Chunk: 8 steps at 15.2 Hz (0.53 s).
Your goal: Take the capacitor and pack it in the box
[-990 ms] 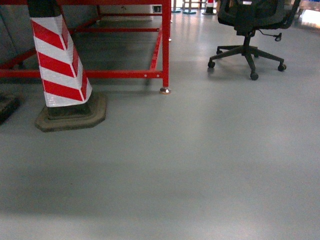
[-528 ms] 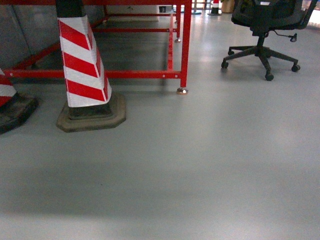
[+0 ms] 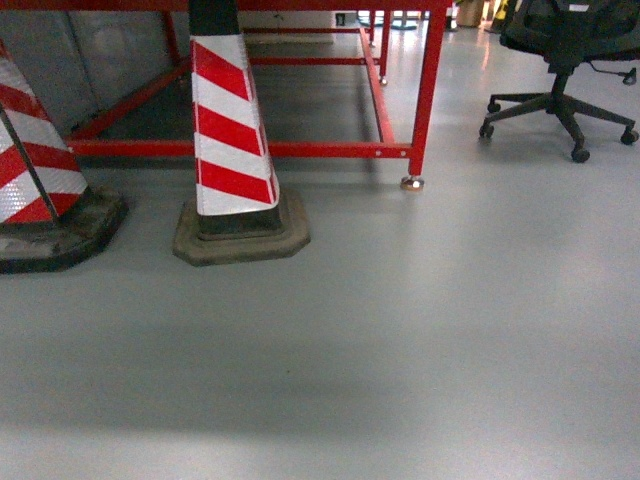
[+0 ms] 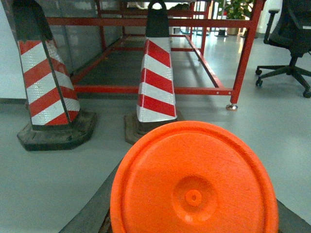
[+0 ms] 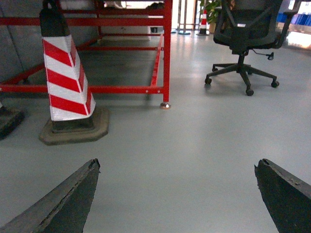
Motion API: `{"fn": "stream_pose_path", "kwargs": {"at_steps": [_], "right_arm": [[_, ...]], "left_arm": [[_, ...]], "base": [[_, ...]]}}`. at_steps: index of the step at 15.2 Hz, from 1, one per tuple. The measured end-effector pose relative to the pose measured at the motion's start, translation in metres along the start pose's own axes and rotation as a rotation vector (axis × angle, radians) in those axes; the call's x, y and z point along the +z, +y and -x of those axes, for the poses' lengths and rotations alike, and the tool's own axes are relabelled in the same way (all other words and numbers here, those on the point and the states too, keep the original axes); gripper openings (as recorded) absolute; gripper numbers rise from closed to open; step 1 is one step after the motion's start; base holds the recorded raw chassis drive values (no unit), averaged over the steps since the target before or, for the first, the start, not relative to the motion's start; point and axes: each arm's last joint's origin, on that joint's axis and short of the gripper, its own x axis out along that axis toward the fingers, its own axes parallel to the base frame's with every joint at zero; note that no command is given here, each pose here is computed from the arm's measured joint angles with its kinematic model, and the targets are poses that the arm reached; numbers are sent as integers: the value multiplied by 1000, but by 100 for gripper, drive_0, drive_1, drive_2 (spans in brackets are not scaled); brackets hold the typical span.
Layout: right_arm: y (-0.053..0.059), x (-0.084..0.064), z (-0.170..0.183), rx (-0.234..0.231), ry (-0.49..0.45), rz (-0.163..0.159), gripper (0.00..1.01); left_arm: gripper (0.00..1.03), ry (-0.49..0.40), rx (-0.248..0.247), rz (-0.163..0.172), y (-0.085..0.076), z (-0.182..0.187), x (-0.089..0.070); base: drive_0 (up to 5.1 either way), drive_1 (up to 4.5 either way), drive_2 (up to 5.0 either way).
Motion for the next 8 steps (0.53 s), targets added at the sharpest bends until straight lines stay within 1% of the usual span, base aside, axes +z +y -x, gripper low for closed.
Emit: {"fn": "stream_pose_path", "kwargs": {"at_steps": [8], "right_arm": [[0, 0, 0, 0, 4, 0, 98]], "left_arm": [[44, 2, 2, 0, 0, 0, 0]], "base": [[-496, 241, 241]]}}
